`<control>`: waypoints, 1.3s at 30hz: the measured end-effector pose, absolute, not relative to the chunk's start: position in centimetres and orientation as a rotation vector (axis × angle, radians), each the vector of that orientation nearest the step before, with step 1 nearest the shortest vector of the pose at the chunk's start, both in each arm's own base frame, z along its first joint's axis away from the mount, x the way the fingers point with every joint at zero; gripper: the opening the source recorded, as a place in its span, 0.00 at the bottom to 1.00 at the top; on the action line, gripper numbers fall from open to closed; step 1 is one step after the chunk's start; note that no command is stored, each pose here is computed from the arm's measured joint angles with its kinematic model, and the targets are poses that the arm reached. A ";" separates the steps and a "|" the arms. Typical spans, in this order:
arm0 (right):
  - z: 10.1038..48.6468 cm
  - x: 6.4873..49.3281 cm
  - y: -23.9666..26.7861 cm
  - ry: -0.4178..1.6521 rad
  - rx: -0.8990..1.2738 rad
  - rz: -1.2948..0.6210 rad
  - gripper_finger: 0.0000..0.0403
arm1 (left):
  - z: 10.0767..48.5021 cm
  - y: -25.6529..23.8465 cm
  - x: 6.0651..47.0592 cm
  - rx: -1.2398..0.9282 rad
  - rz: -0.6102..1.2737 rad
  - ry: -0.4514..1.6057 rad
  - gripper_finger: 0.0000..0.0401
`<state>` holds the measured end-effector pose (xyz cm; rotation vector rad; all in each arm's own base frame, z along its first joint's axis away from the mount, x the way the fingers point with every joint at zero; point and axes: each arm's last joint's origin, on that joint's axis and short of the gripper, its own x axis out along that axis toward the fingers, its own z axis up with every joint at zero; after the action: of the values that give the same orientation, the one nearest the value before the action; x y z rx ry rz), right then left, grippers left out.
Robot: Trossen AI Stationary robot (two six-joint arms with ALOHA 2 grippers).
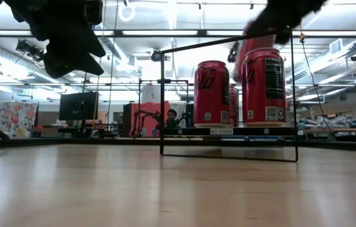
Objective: Place canned beverage on shelf
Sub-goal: Put the red soda can on the shelf aligned with the other red soda can
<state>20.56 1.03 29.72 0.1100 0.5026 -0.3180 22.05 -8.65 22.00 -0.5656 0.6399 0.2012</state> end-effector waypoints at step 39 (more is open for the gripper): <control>22.0 19.7 -2.4 0.708 0.167 -0.302 0.87 | 22.1 -8.5 22.2 -0.593 0.207 0.623 0.46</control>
<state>19.67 -2.43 21.95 0.1674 0.7081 -0.3024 22.19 -8.54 22.11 -0.5933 0.6231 0.2074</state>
